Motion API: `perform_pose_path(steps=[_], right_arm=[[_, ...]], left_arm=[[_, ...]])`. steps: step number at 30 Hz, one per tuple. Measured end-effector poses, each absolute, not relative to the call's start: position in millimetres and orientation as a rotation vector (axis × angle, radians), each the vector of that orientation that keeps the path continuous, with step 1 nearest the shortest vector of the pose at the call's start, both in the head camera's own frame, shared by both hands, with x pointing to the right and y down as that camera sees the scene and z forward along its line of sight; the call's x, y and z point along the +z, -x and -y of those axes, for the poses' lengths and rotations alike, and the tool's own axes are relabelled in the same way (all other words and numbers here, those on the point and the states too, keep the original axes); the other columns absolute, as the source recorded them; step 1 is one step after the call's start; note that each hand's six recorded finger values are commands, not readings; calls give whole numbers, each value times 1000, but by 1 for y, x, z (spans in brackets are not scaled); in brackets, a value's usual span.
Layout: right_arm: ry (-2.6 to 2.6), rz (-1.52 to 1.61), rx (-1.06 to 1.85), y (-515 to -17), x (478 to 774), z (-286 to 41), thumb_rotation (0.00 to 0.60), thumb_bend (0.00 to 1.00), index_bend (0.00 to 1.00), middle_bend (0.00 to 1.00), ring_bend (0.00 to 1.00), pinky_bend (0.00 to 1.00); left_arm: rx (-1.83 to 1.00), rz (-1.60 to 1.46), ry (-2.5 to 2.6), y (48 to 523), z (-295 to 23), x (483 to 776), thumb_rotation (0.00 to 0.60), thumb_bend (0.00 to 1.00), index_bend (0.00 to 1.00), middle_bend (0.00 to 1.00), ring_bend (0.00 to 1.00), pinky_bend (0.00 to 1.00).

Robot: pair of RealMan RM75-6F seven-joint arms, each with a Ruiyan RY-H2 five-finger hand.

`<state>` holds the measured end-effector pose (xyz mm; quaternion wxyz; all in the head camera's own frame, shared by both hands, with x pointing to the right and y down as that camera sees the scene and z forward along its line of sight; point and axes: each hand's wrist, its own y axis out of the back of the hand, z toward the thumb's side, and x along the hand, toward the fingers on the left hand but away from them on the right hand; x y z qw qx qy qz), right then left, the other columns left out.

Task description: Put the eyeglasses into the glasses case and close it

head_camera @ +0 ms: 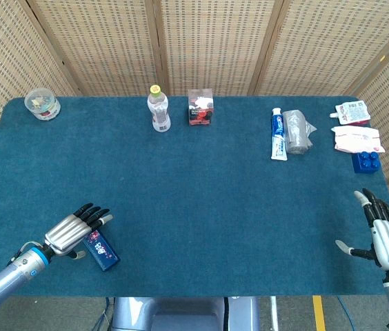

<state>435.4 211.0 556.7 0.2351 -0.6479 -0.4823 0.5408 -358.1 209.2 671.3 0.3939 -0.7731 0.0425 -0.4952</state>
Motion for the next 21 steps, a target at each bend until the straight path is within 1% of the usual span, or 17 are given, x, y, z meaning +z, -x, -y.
perform_pose_path(steps=[3,4,6,7,8,9,11,15,17,19,21], right_arm=[[1780,1324,1484,-435,557,-211,600,0,0,0,0,0],[1780,1324,1484,-435,557,-211,600,0,0,0,0,0],[1781,1324,1483,-435,557,-211,600,0,0,0,0,0],[1782,1325,1483,-435,557,-211,600,0,0,0,0,0],[1781,1325,1483,-435,557,-211,600,0,0,0,0,0],[1782,1325,1483,-435,557,-211,600,0,0,0,0,0],[1782,1325,1483,-435,556,-211,600,0,0,0,0,0],[1782,1325,1483,-435,557,-211,600,0,0,0,0,0],[1782,1325,1484,-435,557,-211,600,0,0,0,0,0],[1782,1325,1483,-435,557,-211,600,0,0,0,0,0],[1783,1325,1483,-435,557,-211,600,0,0,0,0,0]], left_arm=[[-1259,-93,1956,355,-210,676,600,0,0,32,0,0],[-1259,-93,1956,354,-210,677,600,0,8,77,10,0],[-1255,-97,1956,351,-209,679,600,8,63,183,54,2],[-1252,-99,1957,350,-209,679,600,23,115,248,93,9],[-1248,-101,1956,348,-209,680,600,46,166,307,133,28],[-1245,-103,1955,347,-209,681,600,64,199,344,161,49],[-1241,-108,1954,346,-209,683,600,99,283,437,237,116],[-1233,-112,1944,344,-209,685,600,127,408,525,329,202],[-1226,-119,1939,343,-209,685,600,160,476,568,372,237],[-1221,-128,1931,343,-208,685,600,192,514,599,397,246],[-1216,-138,1920,343,-207,685,600,211,526,609,405,247]])
